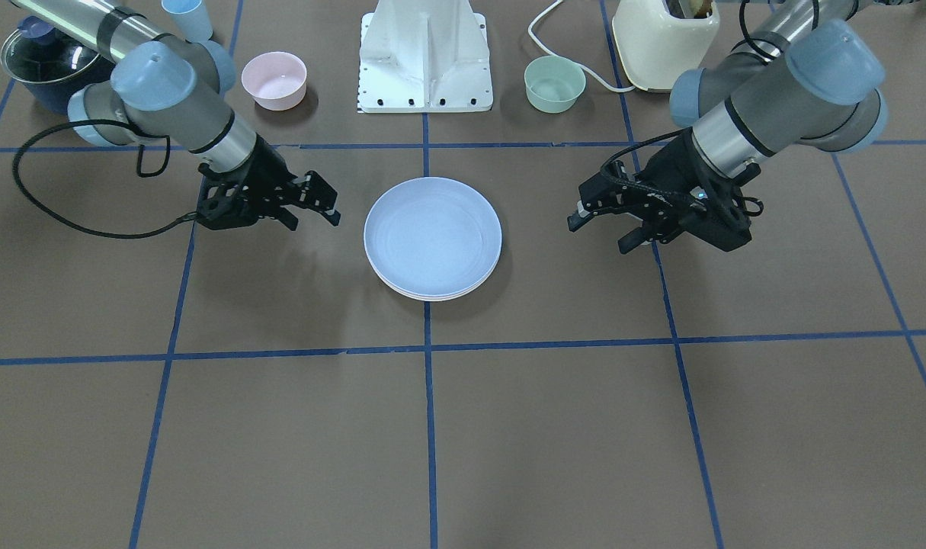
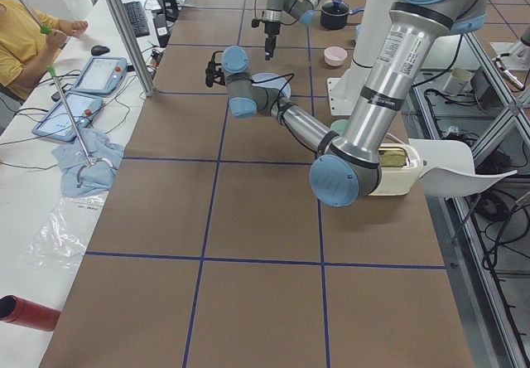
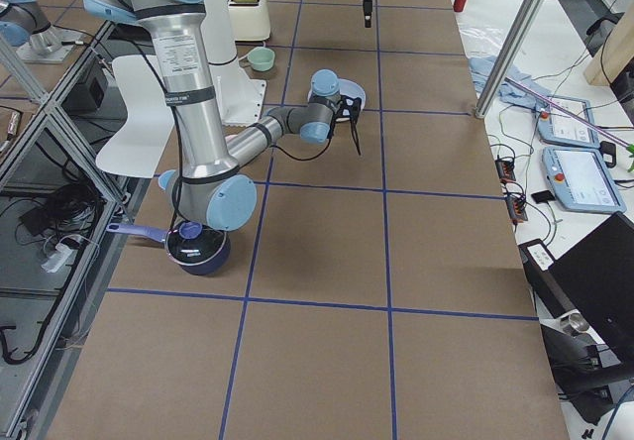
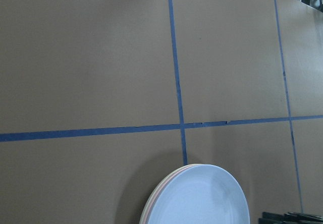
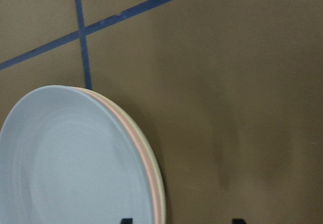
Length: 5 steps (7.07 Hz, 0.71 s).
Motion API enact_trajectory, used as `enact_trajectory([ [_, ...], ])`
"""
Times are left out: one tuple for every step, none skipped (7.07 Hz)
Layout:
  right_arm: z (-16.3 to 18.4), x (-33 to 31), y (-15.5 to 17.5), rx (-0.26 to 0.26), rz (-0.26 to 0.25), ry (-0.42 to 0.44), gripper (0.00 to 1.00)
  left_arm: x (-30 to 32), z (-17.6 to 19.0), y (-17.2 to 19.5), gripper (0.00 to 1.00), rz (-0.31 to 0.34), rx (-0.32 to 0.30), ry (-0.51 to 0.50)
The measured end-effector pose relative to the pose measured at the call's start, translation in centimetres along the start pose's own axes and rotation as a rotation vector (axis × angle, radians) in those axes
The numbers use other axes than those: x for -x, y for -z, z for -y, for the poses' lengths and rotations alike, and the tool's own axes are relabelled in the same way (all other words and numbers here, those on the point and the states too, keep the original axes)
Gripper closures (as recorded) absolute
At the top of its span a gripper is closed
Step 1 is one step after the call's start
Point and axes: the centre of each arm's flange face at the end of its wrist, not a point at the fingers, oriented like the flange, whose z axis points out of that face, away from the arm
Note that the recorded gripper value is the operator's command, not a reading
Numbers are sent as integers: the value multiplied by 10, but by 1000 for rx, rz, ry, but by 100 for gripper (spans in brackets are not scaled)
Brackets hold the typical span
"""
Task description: Stack three plates with pink and blue
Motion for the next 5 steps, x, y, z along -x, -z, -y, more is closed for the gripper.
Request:
enact_trajectory([
  [30, -43, 22, -23, -50, 16, 0, 31, -1, 9, 0, 40, -11, -57],
  [64, -96, 44, -42, -127, 83, 0, 76, -2, 27, 0, 95, -26, -127],
  [104, -151, 70, -49, -221, 166, 0, 126, -2, 51, 0, 159, -40, -197],
  [145, -206, 103, -42, -296, 226, 0, 174, -2, 77, 0, 218, -50, -252],
  [180, -258, 142, -23, -336, 260, 0, 217, 0, 102, 0, 271, -58, -289],
])
